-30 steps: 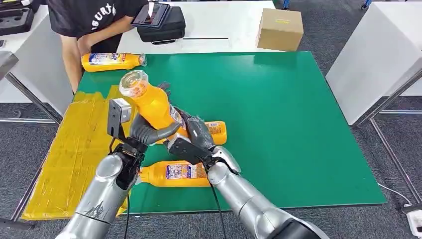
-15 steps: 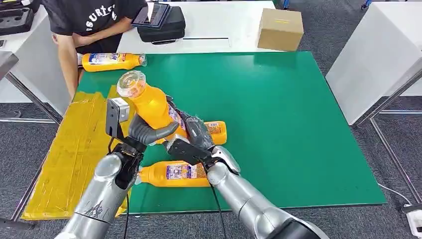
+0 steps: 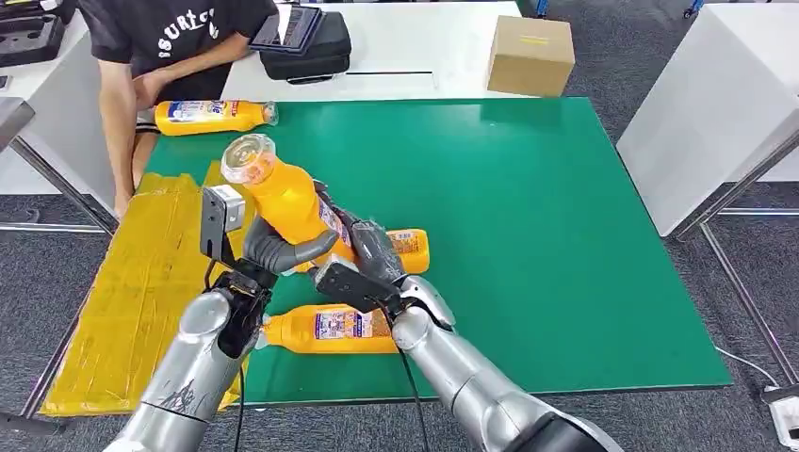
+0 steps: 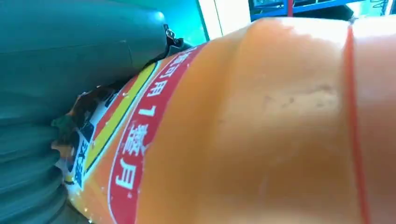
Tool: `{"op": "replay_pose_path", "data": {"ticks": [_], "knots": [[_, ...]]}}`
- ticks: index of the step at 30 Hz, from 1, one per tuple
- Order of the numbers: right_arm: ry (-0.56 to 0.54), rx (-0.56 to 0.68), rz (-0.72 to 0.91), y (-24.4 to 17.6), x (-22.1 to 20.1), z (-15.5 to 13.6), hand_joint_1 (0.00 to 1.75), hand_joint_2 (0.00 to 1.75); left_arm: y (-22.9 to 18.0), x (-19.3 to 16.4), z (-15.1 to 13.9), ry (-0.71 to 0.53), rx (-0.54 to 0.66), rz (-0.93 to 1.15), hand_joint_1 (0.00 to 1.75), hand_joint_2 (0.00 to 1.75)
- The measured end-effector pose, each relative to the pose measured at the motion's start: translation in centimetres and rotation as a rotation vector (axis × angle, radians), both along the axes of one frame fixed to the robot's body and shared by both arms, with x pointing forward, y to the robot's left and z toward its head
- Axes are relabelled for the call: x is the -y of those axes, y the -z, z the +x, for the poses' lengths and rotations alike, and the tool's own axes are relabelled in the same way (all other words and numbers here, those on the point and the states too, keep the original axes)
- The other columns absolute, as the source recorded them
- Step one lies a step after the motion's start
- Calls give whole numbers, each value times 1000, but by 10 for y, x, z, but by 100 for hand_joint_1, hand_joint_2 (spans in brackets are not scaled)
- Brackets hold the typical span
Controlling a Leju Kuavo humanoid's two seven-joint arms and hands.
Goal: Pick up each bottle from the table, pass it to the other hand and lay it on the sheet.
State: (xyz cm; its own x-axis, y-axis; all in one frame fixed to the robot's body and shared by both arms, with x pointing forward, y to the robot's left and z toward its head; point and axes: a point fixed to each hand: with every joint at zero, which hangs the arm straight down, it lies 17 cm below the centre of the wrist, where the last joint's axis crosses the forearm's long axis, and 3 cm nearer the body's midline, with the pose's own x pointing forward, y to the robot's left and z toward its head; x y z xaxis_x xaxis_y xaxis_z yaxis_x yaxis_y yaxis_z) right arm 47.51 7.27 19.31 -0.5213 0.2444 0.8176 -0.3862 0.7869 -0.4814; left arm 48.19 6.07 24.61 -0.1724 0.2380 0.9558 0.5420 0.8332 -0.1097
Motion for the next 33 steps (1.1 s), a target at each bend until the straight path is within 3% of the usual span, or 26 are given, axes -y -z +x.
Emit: {"op": "replay_pose_path", "data": {"ticks": [1,2,3,4,5,33], "knots": [[0,1,-1,0,0,0,171,175,0,0,0,-1,-1,0,175,175],[1,1,-2,0,0,0,150,175,0,0,0,-2,0,-1,175,175],[2,1,-2,0,0,1,148,175,0,-1,0,-2,-1,-1,175,175],[3,1,-3,0,0,1,54,175,0,-1,1,-3,-1,-2,175,175],[6,1,-3,0,1,1,0,175,0,-1,1,-4,-1,-3,175,175],[53,32,-33,4,2,-2,0,175,-3,-9,6,-34,-5,-20,175,175]]}}
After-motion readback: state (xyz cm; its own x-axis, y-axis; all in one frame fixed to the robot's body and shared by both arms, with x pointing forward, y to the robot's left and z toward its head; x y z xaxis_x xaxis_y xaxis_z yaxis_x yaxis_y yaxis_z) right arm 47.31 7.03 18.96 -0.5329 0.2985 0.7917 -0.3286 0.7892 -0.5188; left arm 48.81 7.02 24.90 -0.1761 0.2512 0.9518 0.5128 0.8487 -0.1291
